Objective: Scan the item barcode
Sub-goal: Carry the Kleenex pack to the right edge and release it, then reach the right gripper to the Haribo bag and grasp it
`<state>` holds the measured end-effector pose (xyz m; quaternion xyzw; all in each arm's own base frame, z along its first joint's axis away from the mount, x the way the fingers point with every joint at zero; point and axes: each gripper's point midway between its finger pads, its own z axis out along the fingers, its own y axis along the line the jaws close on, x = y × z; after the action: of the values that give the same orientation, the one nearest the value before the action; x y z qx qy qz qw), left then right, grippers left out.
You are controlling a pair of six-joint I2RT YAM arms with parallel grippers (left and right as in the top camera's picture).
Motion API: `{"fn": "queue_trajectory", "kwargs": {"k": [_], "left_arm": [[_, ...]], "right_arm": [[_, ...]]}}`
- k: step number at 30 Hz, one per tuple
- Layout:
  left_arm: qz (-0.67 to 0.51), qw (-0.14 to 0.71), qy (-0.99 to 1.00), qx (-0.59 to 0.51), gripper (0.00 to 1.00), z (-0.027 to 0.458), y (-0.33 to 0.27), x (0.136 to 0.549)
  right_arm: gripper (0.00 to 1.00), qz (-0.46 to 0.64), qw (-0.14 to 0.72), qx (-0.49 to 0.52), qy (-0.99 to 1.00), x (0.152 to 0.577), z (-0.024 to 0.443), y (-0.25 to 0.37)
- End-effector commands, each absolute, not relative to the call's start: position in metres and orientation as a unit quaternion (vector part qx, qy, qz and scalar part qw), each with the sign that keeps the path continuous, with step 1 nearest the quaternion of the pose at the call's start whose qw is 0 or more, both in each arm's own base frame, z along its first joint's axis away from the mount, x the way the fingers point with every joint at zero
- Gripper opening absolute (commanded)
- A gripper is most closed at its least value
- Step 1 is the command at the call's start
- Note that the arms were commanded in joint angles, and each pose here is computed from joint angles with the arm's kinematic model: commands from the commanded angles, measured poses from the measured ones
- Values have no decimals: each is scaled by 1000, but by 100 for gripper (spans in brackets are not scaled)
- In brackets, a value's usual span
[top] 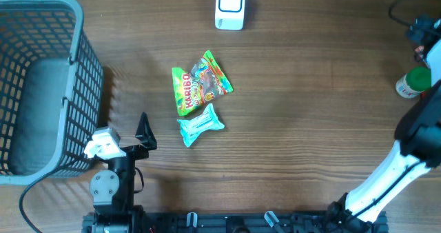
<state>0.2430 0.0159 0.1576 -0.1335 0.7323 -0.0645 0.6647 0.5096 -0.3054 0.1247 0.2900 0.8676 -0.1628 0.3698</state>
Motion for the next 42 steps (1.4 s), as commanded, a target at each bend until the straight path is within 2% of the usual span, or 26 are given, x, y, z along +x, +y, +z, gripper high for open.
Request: {"fn": "queue_trajectory", "kwargs": {"k": [1,3,7,10,12,13,14,17,21,27,34,37,38,40,41,42], "left_arm": [[-65,666,731,-132,100,157,16,243],[-65,666,731,-132,100,157,16,243],[-65,666,731,-132,100,157,16,243],[-65,666,731,-132,100,157,16,243],[-65,666,731,-132,100,157,16,243],[-65,666,731,-132,100,157,16,243],[-65,666,731,-132,100,157,16,243],[-65,666,731,-132,100,157,16,243],[-65,666,731,-132,100,157,16,243],[-65,666,731,-132,100,157,16,243],[-65,666,731,-132,100,157,16,243],[-65,666,731,-132,100,157,16,243],[-65,666,731,-132,100,157,16,243],[-65,666,731,-132,100,157,16,243],[-65,666,731,-132,100,157,16,243],[-65,666,731,-132,100,157,16,243]], "right_arm": [[100,71,486,193,849,541,267,-161],[100,212,442,138,861,530,280,-67],[100,372,295,28,879,493,251,94],[99,405,202,-34,891,456,219,181],[99,405,169,-67,896,437,203,222],[96,404,149,-76,900,426,193,247],[100,383,125,-43,915,418,178,265],[100,271,39,187,944,397,120,283],[99,229,-49,336,912,373,67,314],[99,208,-102,420,877,368,22,327],[99,220,-95,465,852,387,-5,335],[66,177,-86,484,852,383,-23,318],[34,152,-79,492,854,382,-32,305],[13,149,-65,475,865,388,-35,297],[6,159,-60,457,873,393,-33,296],[5,175,-58,431,883,398,-28,298]]}}
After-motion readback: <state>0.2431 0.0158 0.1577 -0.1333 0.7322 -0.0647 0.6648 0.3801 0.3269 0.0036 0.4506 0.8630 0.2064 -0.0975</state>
